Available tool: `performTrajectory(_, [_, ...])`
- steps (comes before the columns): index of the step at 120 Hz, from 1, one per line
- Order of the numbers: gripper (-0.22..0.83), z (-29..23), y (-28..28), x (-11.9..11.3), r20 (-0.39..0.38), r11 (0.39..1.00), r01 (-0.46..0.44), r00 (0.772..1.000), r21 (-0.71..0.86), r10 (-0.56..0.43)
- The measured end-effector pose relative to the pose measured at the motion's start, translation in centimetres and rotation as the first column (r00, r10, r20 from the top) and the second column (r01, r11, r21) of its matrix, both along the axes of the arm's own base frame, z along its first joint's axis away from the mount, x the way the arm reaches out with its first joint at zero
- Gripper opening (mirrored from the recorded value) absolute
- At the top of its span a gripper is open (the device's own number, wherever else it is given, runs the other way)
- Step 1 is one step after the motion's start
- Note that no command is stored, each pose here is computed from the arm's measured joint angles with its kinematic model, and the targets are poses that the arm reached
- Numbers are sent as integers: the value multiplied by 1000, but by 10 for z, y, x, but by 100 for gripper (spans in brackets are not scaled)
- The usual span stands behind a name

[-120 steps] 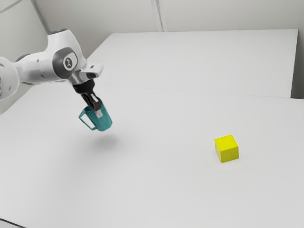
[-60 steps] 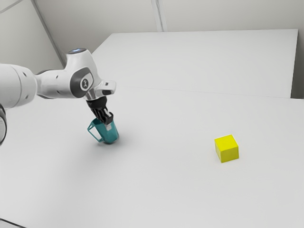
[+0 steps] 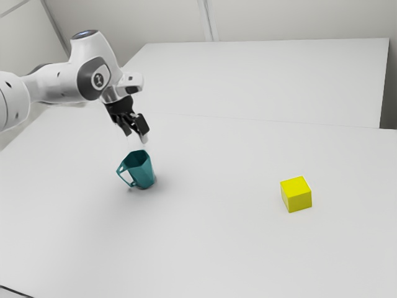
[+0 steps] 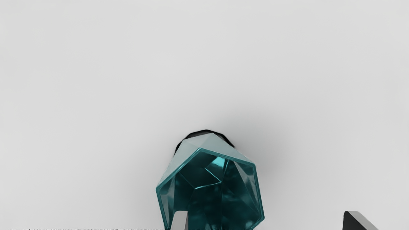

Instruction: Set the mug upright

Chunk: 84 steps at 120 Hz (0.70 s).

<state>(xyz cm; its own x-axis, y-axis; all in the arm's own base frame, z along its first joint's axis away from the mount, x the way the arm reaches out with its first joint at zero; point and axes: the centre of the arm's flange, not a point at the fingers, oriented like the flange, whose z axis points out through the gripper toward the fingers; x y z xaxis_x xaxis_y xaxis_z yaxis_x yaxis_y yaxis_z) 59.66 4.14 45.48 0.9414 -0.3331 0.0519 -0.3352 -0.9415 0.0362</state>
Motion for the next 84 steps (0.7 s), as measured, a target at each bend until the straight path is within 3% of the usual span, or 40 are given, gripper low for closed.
performTrajectory(21, [58,75,3,12,46,1000,-17,999,-18,18])
performTrajectory(44, [60,125,4,1,42,998,-37,998,-47,39])
performTrajectory(84, [61,129,7,-11,-19,997,-58,998,-58,57])
